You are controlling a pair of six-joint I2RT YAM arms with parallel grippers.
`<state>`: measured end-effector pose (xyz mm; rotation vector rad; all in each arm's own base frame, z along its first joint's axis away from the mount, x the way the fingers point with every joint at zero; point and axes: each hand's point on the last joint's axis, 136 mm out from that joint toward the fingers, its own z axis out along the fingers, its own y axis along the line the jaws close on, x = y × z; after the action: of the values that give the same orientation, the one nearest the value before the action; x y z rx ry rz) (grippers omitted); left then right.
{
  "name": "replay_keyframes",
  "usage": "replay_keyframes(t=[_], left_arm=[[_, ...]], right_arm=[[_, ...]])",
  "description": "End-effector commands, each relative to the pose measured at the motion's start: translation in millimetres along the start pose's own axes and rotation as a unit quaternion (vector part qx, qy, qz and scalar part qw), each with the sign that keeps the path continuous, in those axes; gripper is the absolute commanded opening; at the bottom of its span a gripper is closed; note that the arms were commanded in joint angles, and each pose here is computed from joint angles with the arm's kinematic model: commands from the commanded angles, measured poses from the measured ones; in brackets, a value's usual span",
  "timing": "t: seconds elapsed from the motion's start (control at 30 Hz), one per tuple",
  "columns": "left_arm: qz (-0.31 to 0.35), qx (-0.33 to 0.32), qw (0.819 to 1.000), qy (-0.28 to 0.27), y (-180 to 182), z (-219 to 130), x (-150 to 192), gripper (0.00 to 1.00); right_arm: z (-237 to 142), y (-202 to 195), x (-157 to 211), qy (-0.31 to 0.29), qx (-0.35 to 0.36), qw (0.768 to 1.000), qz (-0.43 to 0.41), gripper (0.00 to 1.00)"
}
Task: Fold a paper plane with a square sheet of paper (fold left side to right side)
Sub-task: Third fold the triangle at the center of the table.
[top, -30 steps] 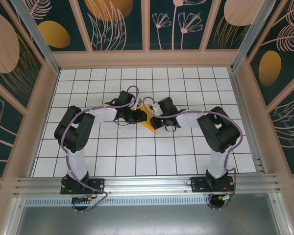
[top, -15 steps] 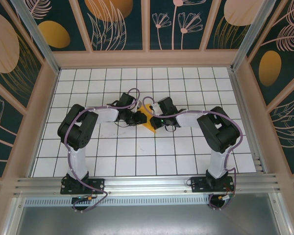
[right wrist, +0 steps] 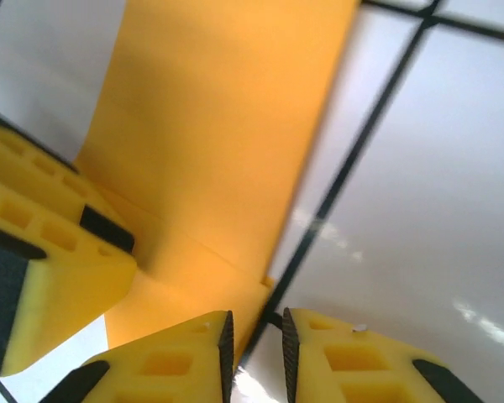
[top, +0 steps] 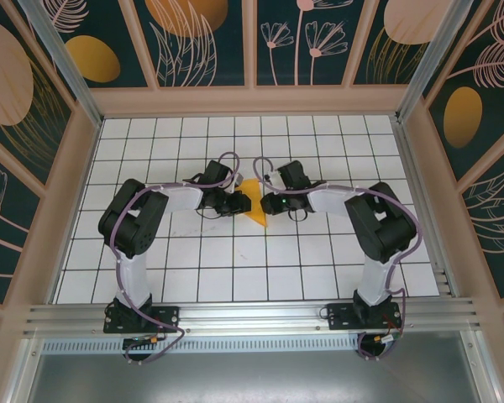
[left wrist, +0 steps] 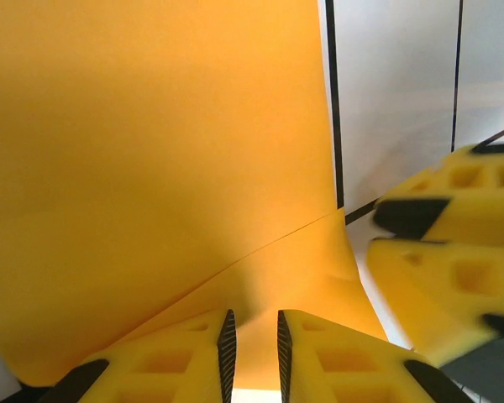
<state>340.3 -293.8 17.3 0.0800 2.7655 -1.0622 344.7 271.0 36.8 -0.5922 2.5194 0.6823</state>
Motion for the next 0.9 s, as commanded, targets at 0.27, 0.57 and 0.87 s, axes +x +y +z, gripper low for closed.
replay_keyframes(t=[0.27,0.57,0.87], left_arm=[[-0.024,-0.057,0.998,0.005,33,6,12,0.24],[-0.023,-0.057,0.998,0.002,32,5,9,0.24],[-0.023,-0.059,0.998,0.002,33,5,10,0.24]], right_arm=[[-54,61,4,-0.023,-0.143,0.989,0.009,0.31],[-25,77,38,0.043,-0.158,0.986,0.023,0.28],[-8,65,47,0.068,-0.134,0.988,0.035,0.28]])
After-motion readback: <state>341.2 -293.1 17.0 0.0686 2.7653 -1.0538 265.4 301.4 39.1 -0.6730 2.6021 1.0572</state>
